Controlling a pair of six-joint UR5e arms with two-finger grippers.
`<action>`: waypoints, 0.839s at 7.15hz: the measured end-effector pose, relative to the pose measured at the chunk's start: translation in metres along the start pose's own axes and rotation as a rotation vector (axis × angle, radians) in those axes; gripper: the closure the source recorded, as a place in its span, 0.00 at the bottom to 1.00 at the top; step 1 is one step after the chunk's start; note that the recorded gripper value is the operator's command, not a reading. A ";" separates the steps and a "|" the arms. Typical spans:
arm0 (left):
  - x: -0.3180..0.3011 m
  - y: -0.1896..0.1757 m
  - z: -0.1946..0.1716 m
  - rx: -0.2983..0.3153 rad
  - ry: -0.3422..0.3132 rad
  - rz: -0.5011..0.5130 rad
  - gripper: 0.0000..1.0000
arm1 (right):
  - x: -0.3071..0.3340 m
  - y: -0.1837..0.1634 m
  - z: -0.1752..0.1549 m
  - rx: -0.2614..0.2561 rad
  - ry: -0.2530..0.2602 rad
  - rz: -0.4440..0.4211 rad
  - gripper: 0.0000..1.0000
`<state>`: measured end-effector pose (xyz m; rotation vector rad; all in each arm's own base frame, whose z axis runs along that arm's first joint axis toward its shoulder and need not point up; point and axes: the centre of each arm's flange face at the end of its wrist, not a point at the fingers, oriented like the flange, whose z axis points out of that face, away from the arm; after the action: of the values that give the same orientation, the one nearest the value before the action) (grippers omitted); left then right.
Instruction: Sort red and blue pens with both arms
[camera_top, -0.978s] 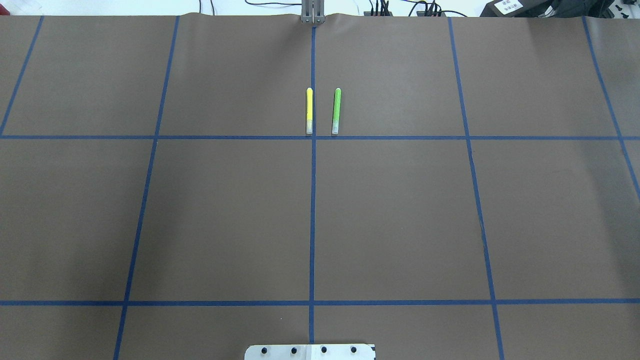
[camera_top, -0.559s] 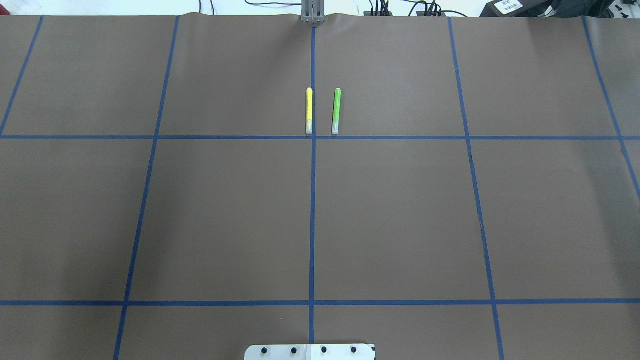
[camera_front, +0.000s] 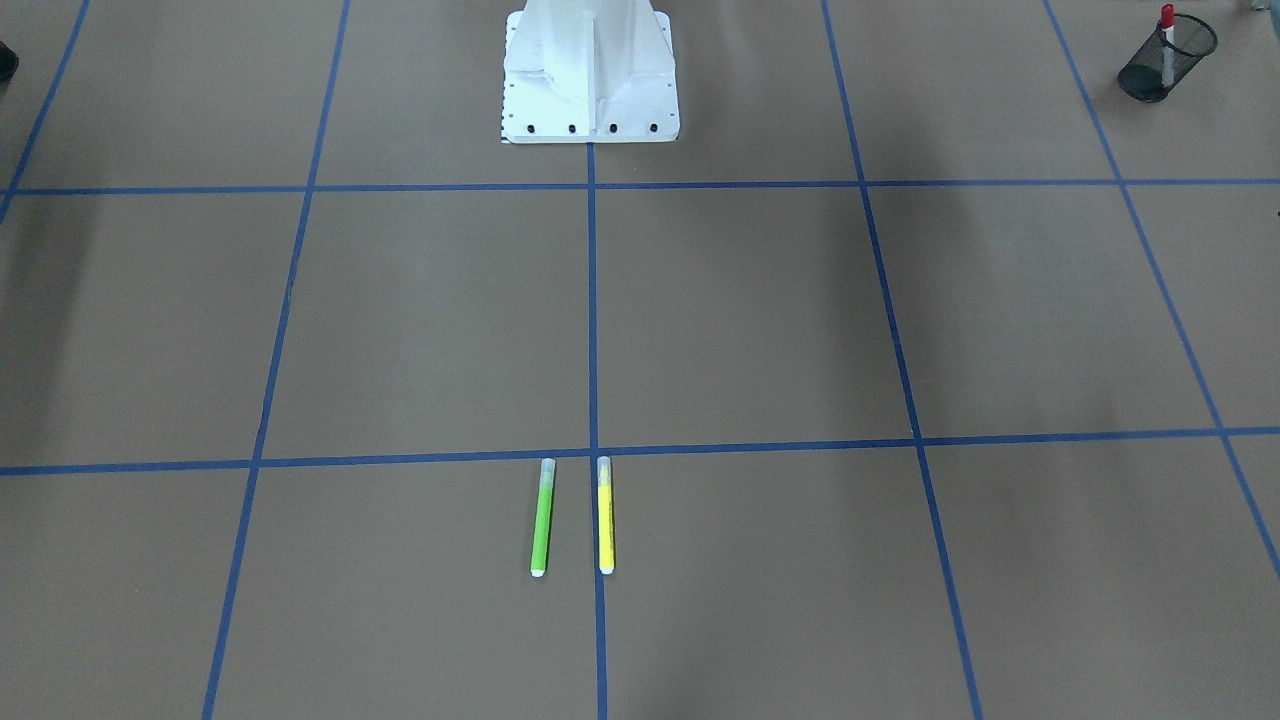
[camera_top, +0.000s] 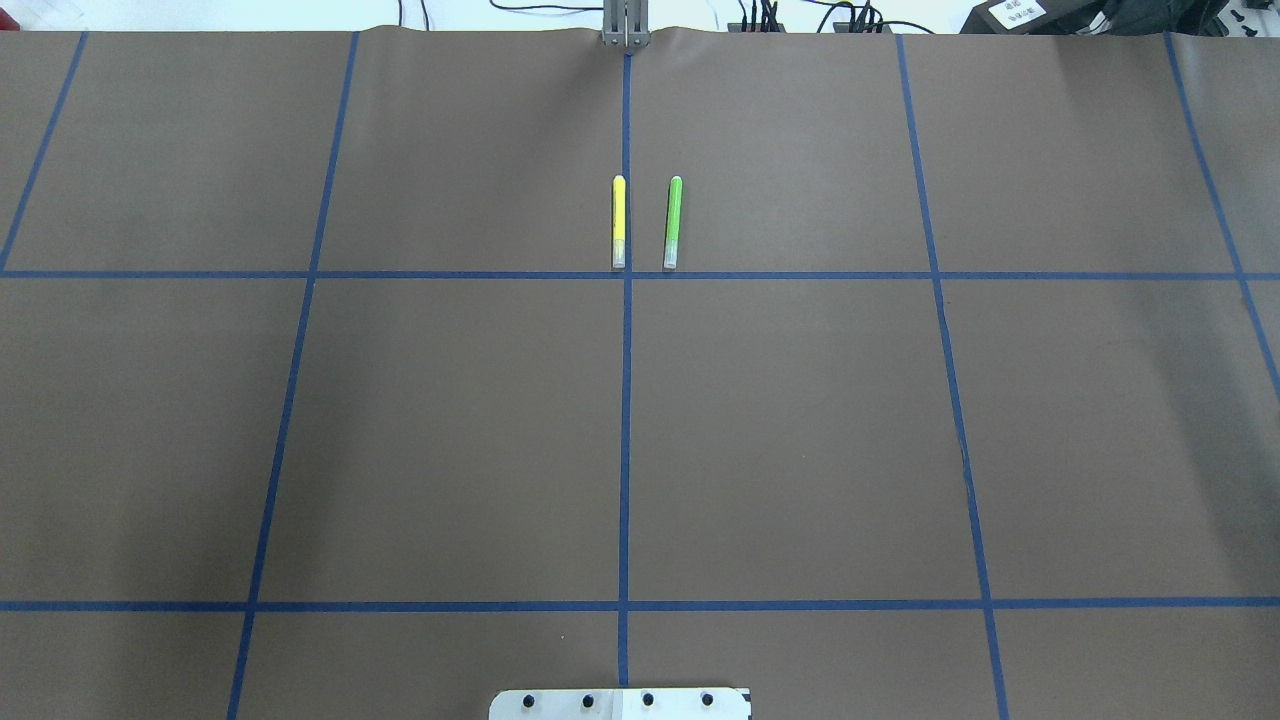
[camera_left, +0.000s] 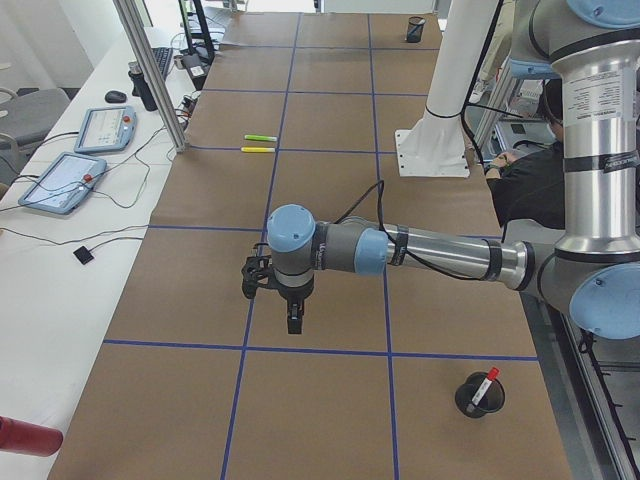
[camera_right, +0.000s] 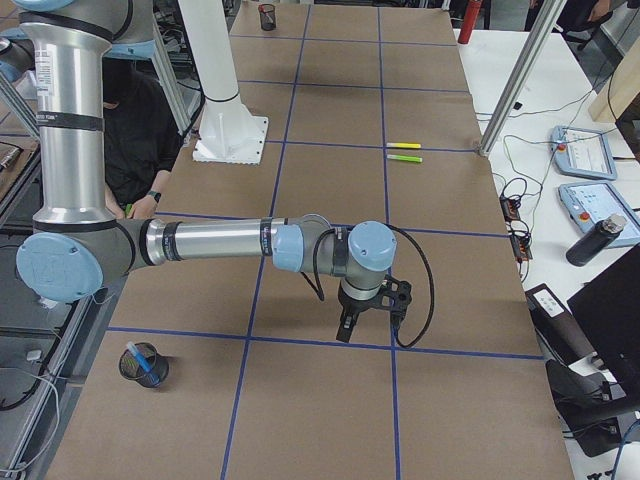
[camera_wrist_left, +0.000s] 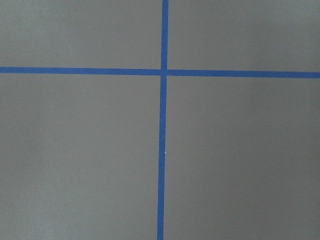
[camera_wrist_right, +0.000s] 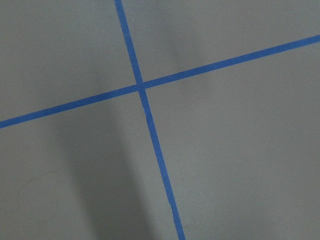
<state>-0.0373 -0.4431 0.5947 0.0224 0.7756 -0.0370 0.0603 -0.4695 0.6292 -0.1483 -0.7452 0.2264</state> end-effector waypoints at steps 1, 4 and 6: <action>-0.001 0.000 0.002 -0.002 0.000 -0.001 0.00 | 0.001 0.001 0.002 -0.002 0.011 -0.004 0.00; -0.003 -0.001 0.003 -0.003 0.001 -0.003 0.00 | 0.002 0.003 0.003 -0.002 0.008 -0.006 0.00; -0.002 -0.001 0.002 -0.001 0.003 -0.003 0.00 | 0.002 0.003 0.003 -0.001 0.007 -0.005 0.00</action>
<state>-0.0373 -0.4446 0.5978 0.0207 0.7783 -0.0395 0.0589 -0.4658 0.6323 -0.1486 -0.7385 0.2208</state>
